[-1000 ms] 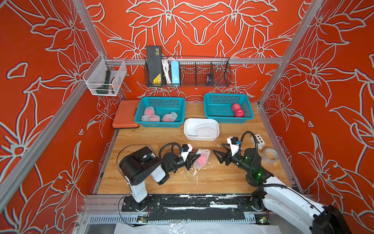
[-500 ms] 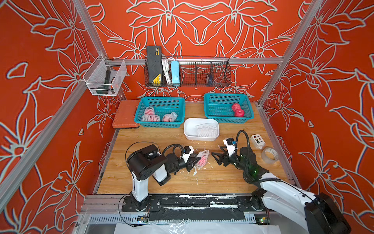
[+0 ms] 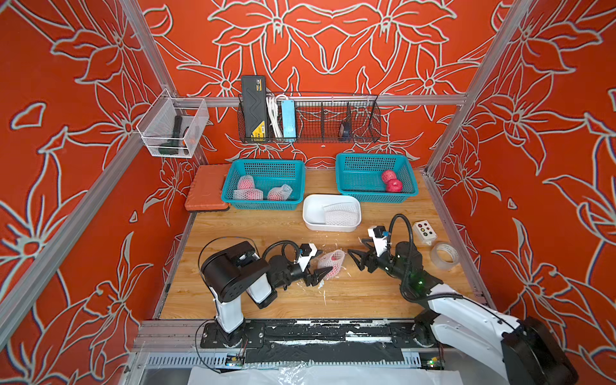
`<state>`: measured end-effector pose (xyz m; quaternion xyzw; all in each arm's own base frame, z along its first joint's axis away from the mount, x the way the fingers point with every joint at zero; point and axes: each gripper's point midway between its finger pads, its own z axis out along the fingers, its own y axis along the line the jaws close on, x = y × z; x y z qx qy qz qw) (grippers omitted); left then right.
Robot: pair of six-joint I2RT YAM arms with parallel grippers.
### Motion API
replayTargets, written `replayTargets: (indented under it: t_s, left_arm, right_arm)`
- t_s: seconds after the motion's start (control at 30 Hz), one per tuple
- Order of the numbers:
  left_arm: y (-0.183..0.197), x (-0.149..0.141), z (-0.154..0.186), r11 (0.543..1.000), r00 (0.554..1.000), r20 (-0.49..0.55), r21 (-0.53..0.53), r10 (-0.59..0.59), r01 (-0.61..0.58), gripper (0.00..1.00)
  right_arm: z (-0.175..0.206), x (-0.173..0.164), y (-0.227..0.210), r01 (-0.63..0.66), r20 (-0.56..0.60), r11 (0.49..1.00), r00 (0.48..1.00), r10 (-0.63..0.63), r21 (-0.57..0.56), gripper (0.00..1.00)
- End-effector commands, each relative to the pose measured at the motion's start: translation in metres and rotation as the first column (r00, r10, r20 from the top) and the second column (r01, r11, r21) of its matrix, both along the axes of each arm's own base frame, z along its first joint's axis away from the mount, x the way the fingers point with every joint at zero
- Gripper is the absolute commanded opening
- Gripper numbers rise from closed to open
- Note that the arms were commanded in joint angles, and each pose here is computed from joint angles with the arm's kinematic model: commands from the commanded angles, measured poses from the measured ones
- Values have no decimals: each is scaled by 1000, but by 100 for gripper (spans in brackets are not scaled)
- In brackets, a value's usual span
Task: Remove foam nets from apples
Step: Place the apple at the center of the board, then remove the foam net from the apple.
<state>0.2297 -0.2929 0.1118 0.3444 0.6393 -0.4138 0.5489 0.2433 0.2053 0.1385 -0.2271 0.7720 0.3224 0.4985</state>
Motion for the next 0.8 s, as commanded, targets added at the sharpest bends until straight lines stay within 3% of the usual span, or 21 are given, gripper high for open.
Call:
replayTargets:
  t_s: [0.0, 0.23, 0.47, 0.77]
  left_arm:
    - [-14, -10, 46, 992, 986, 141, -81, -87, 99, 75]
    - [-19, -12, 62, 996, 985, 145, 18, -91, 89, 78]
    - [-26, -3, 48, 988, 996, 6, 127, -92, 90, 89]
    - [-42, 5, 33, 966, 988, -79, 215, -133, 147, 90]
  right_arm:
    - [6, 1, -3, 22, 42, 1000, 999, -22, 5, 84]
    - [11, 2, -11, 62, 79, 998, 995, -62, 9, 84]
    - [26, -9, -13, 31, 162, 999, 986, -37, 42, 84]
    - [34, -12, -24, 76, 208, 996, 974, -86, 52, 84]
